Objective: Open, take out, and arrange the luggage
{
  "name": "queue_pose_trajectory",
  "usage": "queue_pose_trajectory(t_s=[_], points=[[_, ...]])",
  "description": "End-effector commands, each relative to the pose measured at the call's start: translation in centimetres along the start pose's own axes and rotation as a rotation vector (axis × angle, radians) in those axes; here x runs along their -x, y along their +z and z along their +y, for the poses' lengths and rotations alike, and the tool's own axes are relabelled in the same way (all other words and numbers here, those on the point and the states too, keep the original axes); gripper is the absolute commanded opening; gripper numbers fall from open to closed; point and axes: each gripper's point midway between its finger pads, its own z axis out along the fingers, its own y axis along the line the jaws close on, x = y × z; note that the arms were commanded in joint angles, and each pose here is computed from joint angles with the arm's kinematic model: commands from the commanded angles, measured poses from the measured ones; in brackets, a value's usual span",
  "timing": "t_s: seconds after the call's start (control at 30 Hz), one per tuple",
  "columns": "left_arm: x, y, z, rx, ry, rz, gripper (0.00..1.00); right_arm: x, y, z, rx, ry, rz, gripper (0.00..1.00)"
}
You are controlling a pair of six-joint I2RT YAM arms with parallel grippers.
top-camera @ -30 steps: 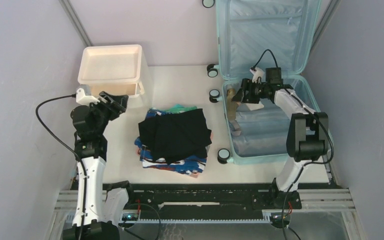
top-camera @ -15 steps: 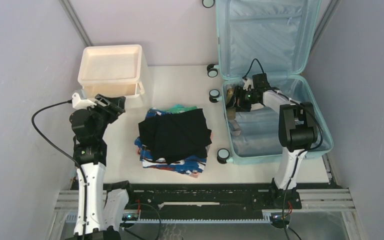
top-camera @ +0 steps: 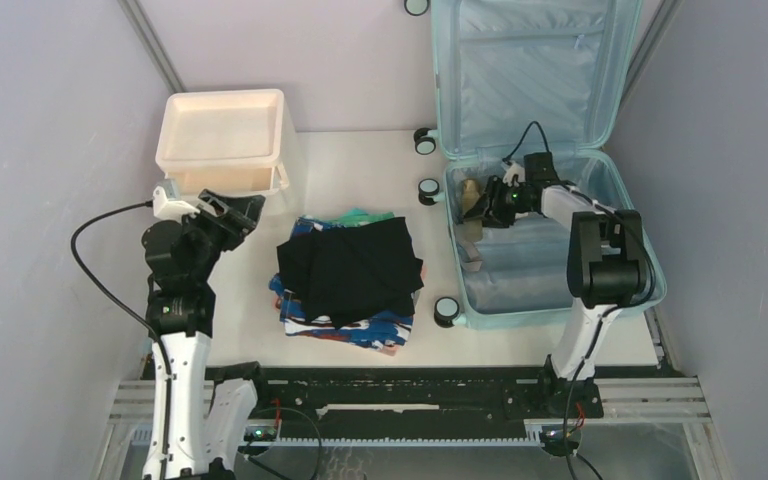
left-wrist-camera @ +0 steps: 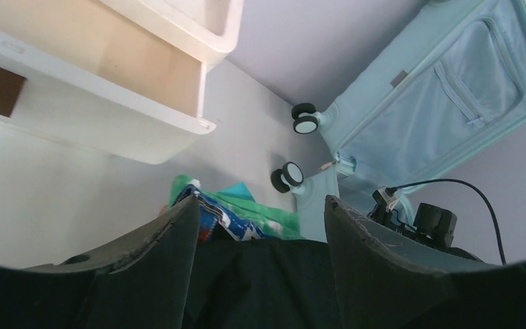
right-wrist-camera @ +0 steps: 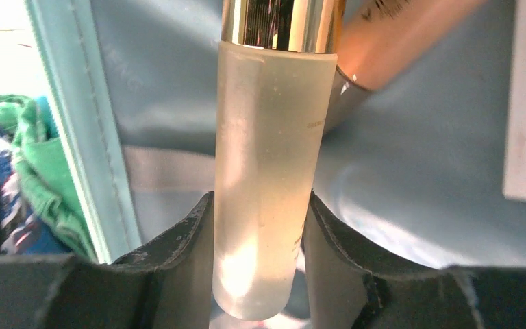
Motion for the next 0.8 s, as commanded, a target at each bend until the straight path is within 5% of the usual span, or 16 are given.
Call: queue_pose_trajectory(t_s=[0.0, 0.37, 0.77], points=[[2.0, -0.8, -4.3, -0.117, 0.013, -0.026, 0.72, 2.2, -5.9, 4.5, 0.173, -0.078, -0.096, 0.0], [2.6, -1.1, -4.4, -0.102, 0.046, -0.054, 0.73, 0.3, -13.3, 11.0, 0.406, -0.382, -0.154, 0.0], [4.7, -3.4, 1.9, 0.298, 0.118, -0.13, 0.74, -3.4, -14.2, 28.8, 0.603, -1.043, -0.225, 0.0]])
